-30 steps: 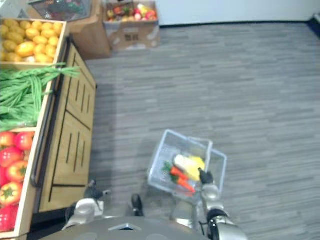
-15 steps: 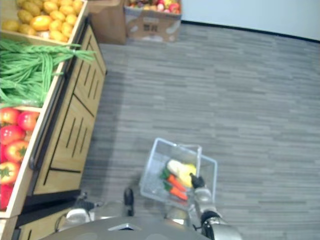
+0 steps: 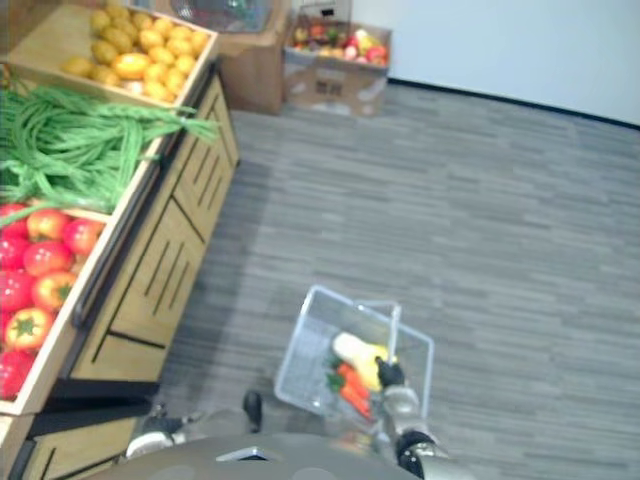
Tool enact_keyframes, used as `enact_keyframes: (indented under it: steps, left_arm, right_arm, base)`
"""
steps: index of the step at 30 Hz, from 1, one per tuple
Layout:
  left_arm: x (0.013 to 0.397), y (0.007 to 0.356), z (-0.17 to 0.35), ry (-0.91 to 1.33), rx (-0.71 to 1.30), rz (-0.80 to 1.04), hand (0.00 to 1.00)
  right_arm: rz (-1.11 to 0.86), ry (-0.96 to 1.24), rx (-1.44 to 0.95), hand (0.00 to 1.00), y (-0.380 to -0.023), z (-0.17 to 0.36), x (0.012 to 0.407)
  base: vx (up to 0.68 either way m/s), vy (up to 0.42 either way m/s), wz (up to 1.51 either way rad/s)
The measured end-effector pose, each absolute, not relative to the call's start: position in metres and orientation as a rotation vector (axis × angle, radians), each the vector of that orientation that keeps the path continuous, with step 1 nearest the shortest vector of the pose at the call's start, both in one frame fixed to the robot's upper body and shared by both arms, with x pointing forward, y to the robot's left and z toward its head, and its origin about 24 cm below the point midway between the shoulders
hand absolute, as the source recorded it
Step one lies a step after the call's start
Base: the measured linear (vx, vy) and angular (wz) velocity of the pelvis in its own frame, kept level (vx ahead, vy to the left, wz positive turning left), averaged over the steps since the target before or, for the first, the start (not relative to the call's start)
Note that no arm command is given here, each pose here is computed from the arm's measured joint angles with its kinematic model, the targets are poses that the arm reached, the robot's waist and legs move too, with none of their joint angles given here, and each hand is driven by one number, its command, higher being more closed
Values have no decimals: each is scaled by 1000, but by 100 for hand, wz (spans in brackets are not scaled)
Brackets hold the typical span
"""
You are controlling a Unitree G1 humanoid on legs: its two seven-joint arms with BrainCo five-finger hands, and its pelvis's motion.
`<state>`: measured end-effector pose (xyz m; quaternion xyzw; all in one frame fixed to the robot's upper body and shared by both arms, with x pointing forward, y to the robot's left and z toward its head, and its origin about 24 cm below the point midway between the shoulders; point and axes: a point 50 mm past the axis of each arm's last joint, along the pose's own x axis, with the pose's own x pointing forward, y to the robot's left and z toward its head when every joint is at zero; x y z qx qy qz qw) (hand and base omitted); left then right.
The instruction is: Pick vegetable in the basket
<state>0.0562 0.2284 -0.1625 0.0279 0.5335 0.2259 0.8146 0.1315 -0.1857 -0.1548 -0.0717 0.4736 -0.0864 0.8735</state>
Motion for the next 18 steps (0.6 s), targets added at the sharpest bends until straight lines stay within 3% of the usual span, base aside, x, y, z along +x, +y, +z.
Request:
enact_keyframes:
  steps: [18]
  left_arm:
    - [45,227,-166,1176,31,446,0]
  right_arm:
    - [-442,1019,85,100,-205,-158,113]
  base:
    - [48,-38,-8]
